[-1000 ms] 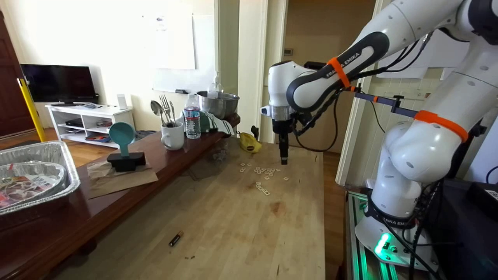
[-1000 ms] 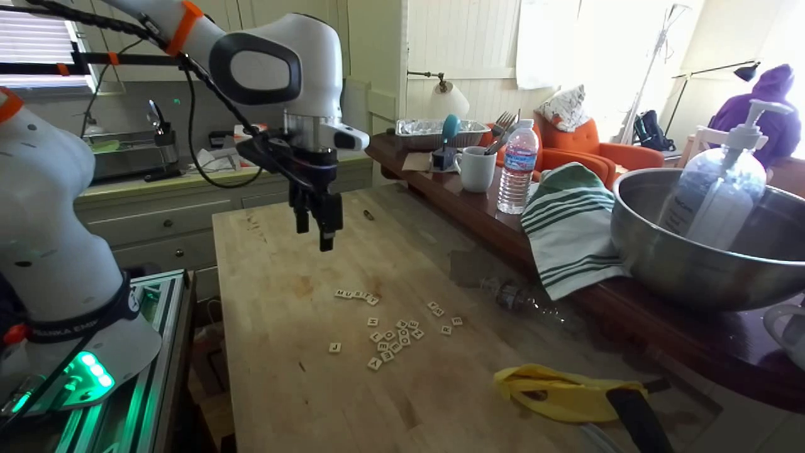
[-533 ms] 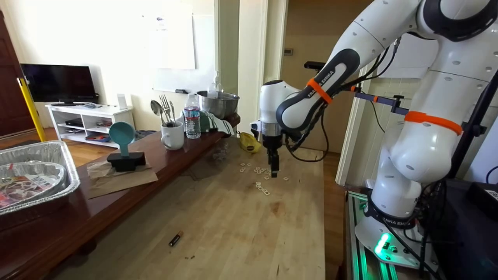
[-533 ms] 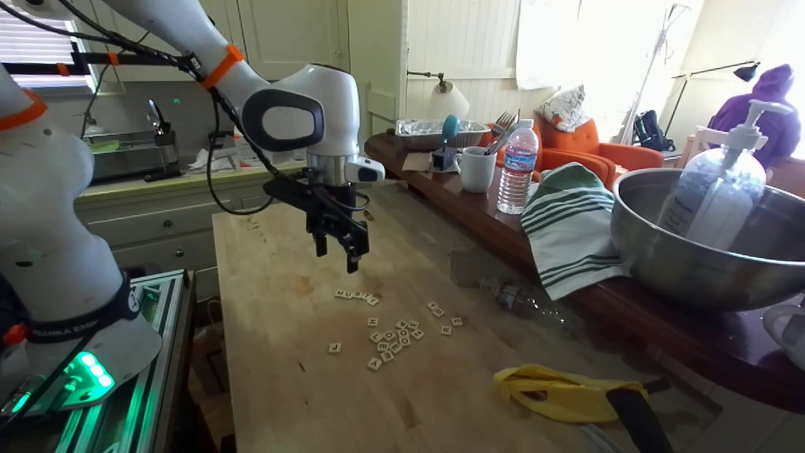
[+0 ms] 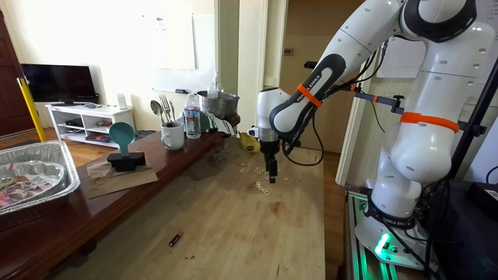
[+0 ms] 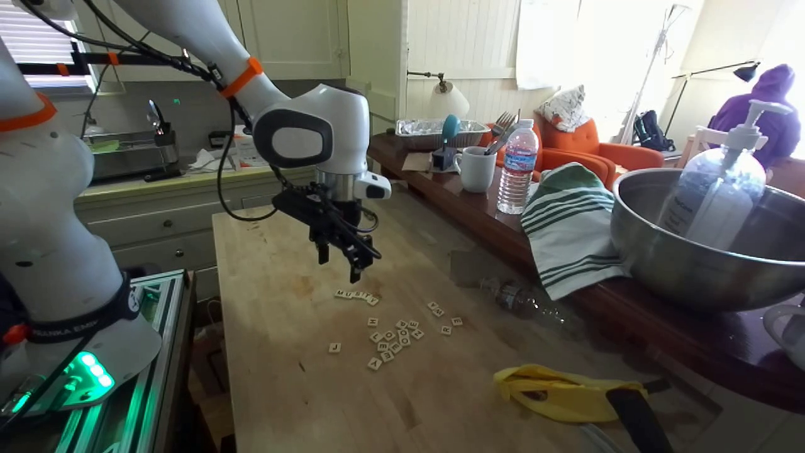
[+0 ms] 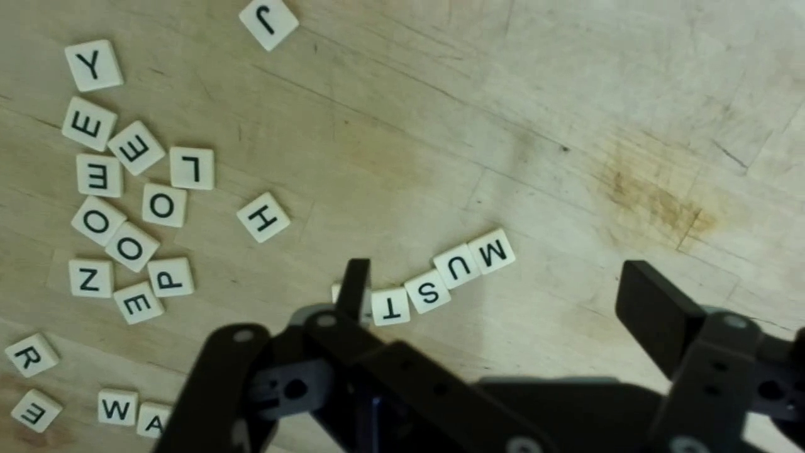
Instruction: Align the blocks on the table
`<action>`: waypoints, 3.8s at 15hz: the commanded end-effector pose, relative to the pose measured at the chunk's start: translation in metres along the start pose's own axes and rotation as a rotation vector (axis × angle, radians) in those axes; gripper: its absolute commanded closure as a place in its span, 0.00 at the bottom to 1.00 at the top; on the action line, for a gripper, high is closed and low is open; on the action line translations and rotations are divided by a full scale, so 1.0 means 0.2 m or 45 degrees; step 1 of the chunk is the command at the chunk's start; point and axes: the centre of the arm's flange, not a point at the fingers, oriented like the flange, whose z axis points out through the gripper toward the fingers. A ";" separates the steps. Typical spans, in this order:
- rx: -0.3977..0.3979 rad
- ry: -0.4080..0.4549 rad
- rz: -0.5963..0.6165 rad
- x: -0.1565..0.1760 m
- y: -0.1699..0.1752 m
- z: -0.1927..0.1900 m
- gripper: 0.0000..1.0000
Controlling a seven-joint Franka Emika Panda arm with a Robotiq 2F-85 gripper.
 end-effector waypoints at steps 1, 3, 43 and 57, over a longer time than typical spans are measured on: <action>0.006 -0.006 0.003 0.01 0.00 0.01 0.00; -0.044 0.027 0.045 0.00 0.01 0.00 0.00; -0.169 0.331 0.379 -0.10 0.43 0.24 1.00; -0.117 0.235 0.350 -0.19 0.32 0.33 1.00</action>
